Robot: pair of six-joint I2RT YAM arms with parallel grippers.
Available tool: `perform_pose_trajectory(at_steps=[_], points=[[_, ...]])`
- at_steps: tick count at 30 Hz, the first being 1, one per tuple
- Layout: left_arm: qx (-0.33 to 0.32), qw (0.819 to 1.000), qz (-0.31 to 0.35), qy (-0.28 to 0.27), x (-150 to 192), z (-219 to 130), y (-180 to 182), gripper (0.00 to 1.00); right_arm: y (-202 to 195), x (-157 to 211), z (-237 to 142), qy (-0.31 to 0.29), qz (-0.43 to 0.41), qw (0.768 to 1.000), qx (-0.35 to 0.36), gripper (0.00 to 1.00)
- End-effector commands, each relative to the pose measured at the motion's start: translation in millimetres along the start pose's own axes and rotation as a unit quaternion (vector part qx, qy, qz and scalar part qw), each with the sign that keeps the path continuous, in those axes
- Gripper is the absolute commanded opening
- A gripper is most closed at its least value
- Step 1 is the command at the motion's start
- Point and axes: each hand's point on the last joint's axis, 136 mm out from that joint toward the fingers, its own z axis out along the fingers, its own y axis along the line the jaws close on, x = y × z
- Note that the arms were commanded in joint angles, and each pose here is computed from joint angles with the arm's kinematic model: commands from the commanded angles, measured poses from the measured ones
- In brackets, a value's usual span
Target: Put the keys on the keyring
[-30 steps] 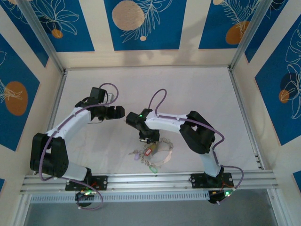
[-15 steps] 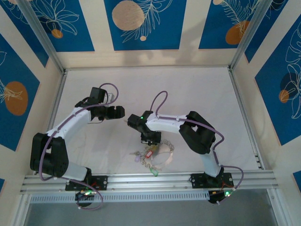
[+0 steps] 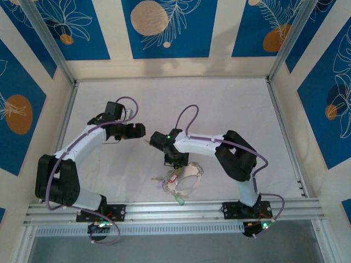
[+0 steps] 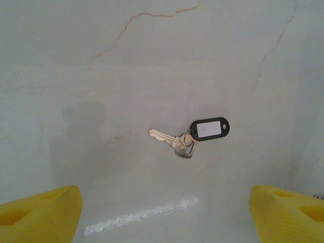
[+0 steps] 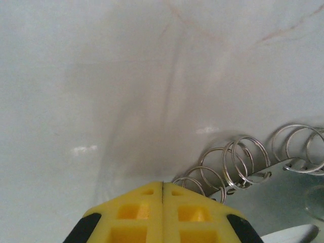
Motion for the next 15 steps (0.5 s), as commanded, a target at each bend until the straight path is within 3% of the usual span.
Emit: perform_pose_trajectory(at_steps=[1,7,12,15], points=[[0.018,1.0,0.013,-0.001,-0.5,-1.9,-5.2,0.85,8.3,-4.8,-19.0,-0.027,-0.037,0.998,-0.044,0.0],[0.095,0.993,0.049,-0.043,-7.3,-18.0,-35.0,0.85,15.8,-8.1,-51.9,-0.061,-0.098,0.983,-0.142,0.0],[0.166,0.968,0.142,-0.128,-13.0,-52.8,-71.6,0.83,21.6,-8.8,-82.8,-0.085,-0.158,0.945,-0.272,0.0],[0.206,0.943,0.205,-0.162,-7.1,-76.2,-93.8,0.83,17.7,-13.4,-100.4,-0.11,-0.19,0.924,-0.314,0.0]])
